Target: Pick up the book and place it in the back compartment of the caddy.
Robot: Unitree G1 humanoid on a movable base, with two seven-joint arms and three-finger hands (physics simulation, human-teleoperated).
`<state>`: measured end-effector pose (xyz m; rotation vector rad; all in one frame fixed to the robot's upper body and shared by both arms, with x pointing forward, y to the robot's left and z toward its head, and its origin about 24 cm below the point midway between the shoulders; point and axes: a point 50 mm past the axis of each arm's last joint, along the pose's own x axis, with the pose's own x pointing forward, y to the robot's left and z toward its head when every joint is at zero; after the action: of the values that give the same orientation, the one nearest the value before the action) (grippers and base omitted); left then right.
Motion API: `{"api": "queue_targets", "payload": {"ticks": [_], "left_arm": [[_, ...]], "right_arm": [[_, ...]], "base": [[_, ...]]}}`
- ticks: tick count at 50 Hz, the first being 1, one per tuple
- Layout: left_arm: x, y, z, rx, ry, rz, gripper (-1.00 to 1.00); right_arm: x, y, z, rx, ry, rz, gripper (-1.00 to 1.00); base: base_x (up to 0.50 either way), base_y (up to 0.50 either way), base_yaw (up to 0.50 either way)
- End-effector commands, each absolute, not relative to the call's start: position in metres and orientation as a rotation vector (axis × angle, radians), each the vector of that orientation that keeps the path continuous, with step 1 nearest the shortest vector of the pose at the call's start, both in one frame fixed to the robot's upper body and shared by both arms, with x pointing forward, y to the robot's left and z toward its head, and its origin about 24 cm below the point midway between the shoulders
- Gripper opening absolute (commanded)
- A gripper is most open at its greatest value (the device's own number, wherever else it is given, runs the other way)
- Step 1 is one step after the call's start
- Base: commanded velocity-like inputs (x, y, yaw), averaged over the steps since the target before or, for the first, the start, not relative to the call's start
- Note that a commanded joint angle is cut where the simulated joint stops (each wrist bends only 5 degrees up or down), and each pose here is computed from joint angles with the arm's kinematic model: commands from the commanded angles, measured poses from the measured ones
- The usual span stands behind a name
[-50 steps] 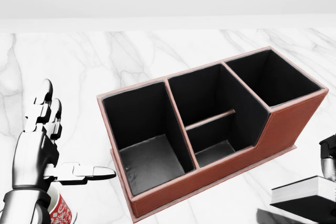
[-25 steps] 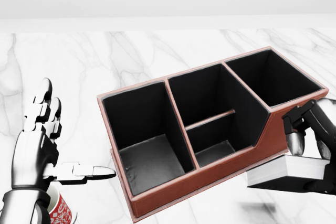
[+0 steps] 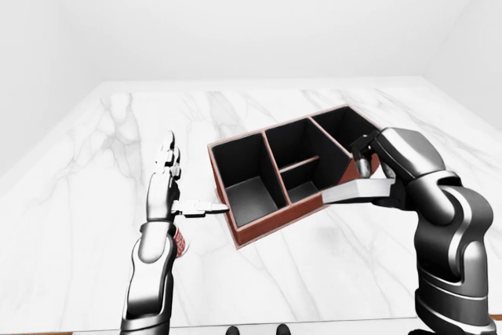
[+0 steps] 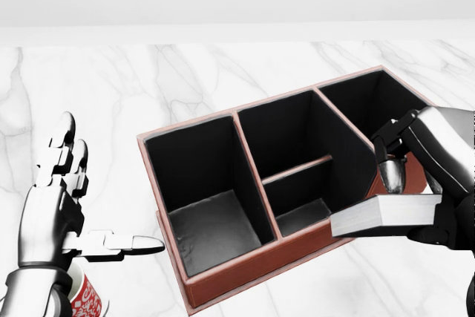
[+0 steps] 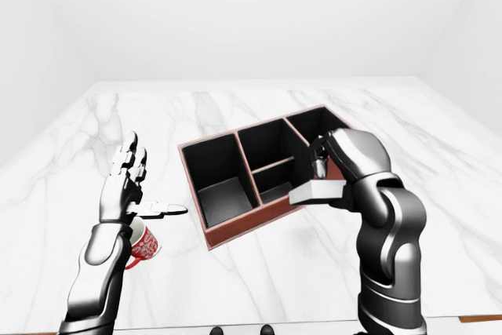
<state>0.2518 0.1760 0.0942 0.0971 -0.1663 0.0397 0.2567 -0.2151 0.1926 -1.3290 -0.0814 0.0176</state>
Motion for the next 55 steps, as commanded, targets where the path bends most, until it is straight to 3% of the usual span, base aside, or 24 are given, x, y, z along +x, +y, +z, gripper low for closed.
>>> {"api": "queue_targets", "payload": {"ticks": [1, 55], "left_arm": [[0.253, 0.176, 0.093, 0.098, -0.159, 0.039, 1.0], [0.252, 0.175, 0.093, 0.099, -0.162, 0.038, 1.0]], "right_arm": [[0.26, -0.209, 0.199, -1.354, -0.106, 0.004, -1.0], [0.267, -0.18, 0.207, -1.378, -0.184, 0.03, -1.0]], "base": [[0.0, 0.0, 0.0], [0.0, 0.0, 0.0]]}}
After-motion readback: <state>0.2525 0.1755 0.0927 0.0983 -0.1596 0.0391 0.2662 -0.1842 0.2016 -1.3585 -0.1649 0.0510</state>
